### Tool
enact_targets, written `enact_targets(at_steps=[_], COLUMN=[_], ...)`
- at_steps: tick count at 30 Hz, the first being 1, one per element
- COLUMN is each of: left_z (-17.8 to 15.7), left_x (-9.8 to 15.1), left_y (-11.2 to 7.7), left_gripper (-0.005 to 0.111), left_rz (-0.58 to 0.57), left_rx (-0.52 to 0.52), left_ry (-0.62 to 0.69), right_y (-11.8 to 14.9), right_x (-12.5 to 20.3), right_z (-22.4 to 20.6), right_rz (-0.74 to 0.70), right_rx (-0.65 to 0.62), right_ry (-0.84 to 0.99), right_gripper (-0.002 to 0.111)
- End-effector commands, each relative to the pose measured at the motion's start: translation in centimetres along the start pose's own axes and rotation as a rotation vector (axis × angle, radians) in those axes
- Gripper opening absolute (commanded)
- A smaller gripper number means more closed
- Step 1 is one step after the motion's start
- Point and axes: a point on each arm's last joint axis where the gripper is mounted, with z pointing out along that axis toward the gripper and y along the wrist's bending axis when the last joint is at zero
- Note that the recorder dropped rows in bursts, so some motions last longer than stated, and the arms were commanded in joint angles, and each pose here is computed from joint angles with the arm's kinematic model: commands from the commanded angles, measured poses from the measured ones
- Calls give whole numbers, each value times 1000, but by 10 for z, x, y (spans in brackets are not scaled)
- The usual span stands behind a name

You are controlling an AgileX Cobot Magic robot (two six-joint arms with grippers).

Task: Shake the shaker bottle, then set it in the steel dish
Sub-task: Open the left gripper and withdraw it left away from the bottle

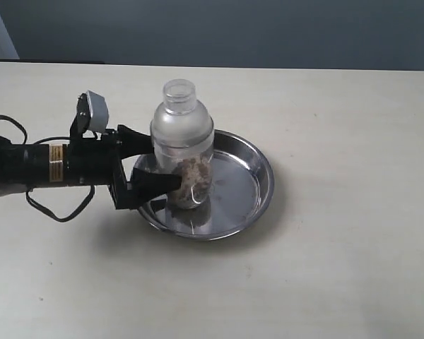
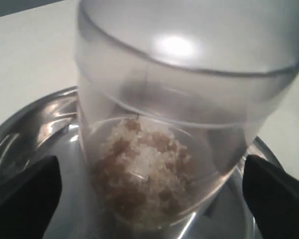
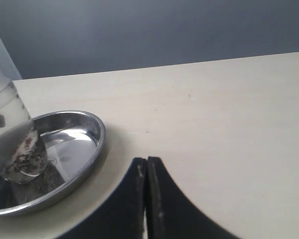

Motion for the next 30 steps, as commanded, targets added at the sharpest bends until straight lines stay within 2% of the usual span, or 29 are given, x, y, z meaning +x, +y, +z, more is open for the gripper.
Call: enact_targets(at_steps=[1, 7, 9, 13, 16, 18, 21, 22, 24, 26, 30], left_z=[-3, -28, -43, -70, -83, -89, -98, -101, -108, -118, -150], left_x=[8, 8, 4, -10, -26, -38, -51, -55, -68, -80, -113], left_y=[-7, -6, -4, -5, -15, -28, -43, -49, -60, -70, -89], left_gripper=[91, 91, 90, 76, 57, 37, 5, 1, 0, 0, 0], left_rz=[-17, -22, -21, -44, -78, -79, -27, 11, 90, 113, 108], left_rx=[6, -40, -101, -219, -217, -179, -156, -149, -138, -159, -310], left_ry=[56, 121, 143, 120, 30, -42, -75, -65, -49, -56, -160], right_y=[0, 0, 0, 0, 0, 0, 0, 0, 0, 0, 0], right_x=[-1, -1, -1, -1, -1, -1, -1, -1, -1, -1, -1], right_z=[0, 0, 0, 0, 0, 0, 0, 0, 0, 0, 0], right_rz=[-4, -4, -4, -4, -4, -4, -4, -4, -4, -4, -4], right_rx=[-1, -1, -1, -1, -1, -1, -1, -1, -1, -1, -1], right_ry=[-12, -12, -12, -12, -12, -12, -12, -12, -12, -12, -12], right_gripper=[-1, -1, -1, -1, -1, -1, -1, -1, -1, -1, -1])
